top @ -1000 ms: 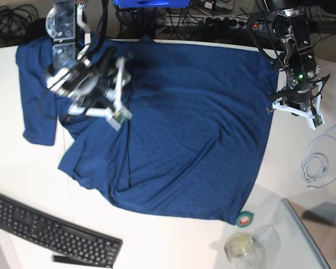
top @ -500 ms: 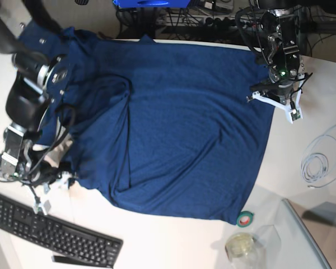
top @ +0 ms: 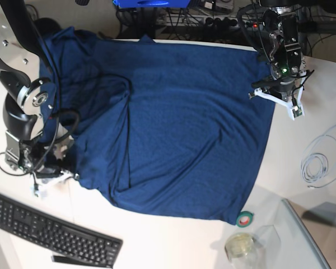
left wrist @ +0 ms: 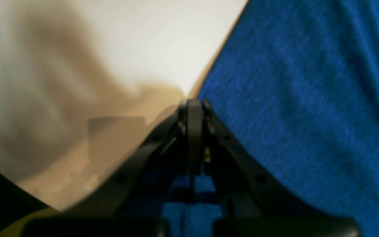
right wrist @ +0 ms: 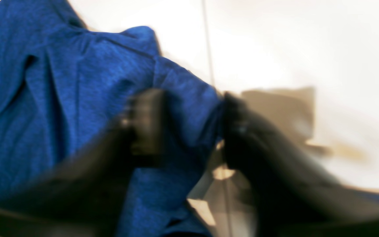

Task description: Layout the t-shirt on the table in an organized manner, then fold the t-shirt properly

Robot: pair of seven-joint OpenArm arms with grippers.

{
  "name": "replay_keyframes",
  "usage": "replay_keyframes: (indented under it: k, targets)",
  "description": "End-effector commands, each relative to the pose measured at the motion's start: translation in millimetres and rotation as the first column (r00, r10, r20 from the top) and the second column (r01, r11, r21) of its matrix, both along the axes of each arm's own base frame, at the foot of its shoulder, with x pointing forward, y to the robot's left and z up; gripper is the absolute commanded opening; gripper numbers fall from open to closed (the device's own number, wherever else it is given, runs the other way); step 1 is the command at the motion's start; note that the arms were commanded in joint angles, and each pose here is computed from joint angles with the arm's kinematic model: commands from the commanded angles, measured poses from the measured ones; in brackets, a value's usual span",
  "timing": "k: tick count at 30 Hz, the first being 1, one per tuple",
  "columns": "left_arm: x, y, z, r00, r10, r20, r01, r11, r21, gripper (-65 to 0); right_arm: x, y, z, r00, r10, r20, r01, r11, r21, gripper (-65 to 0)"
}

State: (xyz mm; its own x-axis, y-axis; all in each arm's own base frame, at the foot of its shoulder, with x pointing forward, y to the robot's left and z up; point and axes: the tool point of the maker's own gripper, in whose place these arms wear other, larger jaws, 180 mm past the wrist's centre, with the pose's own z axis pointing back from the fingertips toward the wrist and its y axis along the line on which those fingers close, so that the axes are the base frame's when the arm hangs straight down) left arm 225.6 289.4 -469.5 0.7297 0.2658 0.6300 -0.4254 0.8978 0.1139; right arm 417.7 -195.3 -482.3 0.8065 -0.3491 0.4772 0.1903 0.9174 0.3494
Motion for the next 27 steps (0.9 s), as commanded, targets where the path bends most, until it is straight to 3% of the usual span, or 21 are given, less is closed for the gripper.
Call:
replay_keyframes:
  k: [1, 2, 4, 7, 13, 16, 21, 24, 27]
  targets:
    - [6.2, 4.6, 8.5, 1.000, -0.004, 0.029, 0.003, 1.000, 0.024, -65.0, 20.1, -10.8, 20.2, 0.998, -0.020, 0.067, 0.021, 1.000, -0.011, -57.6]
    - [6.2, 4.6, 8.5, 1.000, -0.004, 0.029, 0.003, 1.000, 0.024, -65.0, 20.6, -10.6, 20.8, 0.997, -0.020, 0.069, 0.021, 1.000, -0.012, -65.0]
    - [6.4, 4.1, 8.4, 1.000, -0.005, 0.029, 0.005, 1.000, 0.023, -65.0, 22.4, -13.1, 23.2, 0.997, -0.022, 0.075, 0.023, 1.000, -0.015, -63.0]
    - [5.6, 6.3, 8.5, 1.000, -0.001, 0.028, 0.000, 1.000, 0.026, -65.0, 29.2, -23.8, 36.5, 0.995, -0.023, 0.100, 0.028, 0.998, -0.048, -65.0]
    - [-3.9, 6.2, -9.6, 1.000, 0.007, -0.025, -0.007, 1.000, 0.010, -65.0, 45.4, -52.5, 84.4, 0.985, -0.032, 0.170, 0.057, 0.988, -0.144, -65.0]
    - [-6.1, 6.2, -12.4, 0.999, 0.009, -0.034, -0.009, 1.000, 0.008, -65.0, 51.6, -55.6, 112.5, 0.978, 0.045, 0.205, -0.001, 0.977, -0.212, -65.0]
    - [-2.6, 5.8, -11.8, 1.000, 0.008, -0.030, -0.008, 1.000, 0.007, -65.0, 57.7, -39.5, 158.9, 0.949, 0.188, 0.252, -0.087, 0.927, -0.364, -65.0]
    - [0.1, 7.8, -8.9, 1.000, 0.006, -0.022, -0.006, 1.000, 0.013, -65.0, 55.3, -12.2, 182.3, 0.920, 0.280, 0.275, -0.137, 0.886, -0.443, -65.0]
    - [2.6, 7.8, -6.8, 1.000, 0.005, -0.015, -0.005, 1.000, 0.014, -65.0, 45.1, 39.4, 194.1, 0.870, 0.410, 0.274, -0.231, 0.830, -0.508, -65.0]
